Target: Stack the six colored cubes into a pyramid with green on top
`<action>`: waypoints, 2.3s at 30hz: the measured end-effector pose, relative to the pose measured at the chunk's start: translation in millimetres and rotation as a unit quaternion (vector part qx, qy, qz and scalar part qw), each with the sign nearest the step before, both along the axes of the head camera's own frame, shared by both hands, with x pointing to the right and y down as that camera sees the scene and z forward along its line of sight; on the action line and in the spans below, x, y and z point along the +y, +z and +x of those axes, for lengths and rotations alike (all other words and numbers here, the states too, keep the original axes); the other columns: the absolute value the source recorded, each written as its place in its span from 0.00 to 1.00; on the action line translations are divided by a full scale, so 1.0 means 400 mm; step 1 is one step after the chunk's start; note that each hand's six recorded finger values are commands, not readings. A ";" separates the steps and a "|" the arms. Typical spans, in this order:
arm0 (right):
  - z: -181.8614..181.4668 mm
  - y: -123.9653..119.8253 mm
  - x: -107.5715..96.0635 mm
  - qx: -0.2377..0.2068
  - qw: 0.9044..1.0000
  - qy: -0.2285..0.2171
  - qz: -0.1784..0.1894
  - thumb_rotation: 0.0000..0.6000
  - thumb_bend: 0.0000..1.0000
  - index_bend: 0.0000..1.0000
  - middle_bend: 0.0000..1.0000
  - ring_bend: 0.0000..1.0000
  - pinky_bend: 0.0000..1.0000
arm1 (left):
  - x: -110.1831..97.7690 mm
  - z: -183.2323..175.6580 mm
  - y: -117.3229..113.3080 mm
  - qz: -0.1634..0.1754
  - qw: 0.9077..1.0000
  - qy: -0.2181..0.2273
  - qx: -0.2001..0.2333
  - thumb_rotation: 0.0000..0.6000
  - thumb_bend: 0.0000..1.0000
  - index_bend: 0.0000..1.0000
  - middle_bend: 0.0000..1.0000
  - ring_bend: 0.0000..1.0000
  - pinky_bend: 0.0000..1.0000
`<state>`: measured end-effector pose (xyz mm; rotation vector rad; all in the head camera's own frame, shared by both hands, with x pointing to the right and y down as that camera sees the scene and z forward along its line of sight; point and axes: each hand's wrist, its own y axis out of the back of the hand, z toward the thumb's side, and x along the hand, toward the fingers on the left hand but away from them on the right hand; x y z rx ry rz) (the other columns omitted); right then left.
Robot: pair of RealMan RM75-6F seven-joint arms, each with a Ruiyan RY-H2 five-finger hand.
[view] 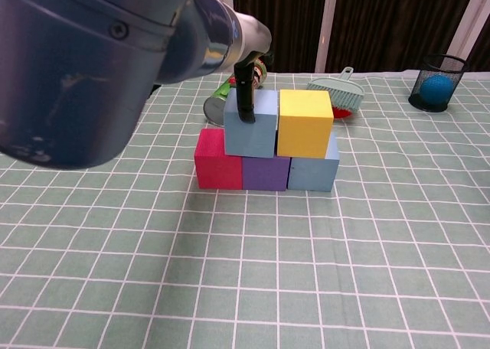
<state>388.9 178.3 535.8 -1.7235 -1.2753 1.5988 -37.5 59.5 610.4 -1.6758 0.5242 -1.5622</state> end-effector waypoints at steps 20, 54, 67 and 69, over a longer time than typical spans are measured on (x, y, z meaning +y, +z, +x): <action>-0.001 0.002 0.001 0.000 1.000 0.000 -0.001 1.00 0.25 0.00 0.00 0.00 0.00 | -0.001 0.005 0.001 0.009 1.000 -0.001 0.001 1.00 0.37 0.01 0.36 0.05 0.07; -0.001 0.005 0.002 0.000 1.000 0.000 -0.003 1.00 0.25 0.00 0.00 0.00 0.00 | 0.004 0.010 0.000 0.017 1.000 -0.010 -0.004 1.00 0.37 0.01 0.37 0.05 0.07; -0.001 0.006 0.003 0.001 1.000 0.000 -0.004 1.00 0.25 0.00 0.00 0.00 0.00 | 0.010 0.015 0.004 0.011 1.000 -0.012 -0.002 1.00 0.37 0.01 0.38 0.05 0.07; -0.001 0.006 0.003 0.001 1.000 0.000 -0.004 1.00 0.25 0.00 0.00 0.00 0.00 | 0.011 0.015 0.005 0.011 1.000 -0.012 -0.002 1.00 0.37 0.01 0.38 0.05 0.07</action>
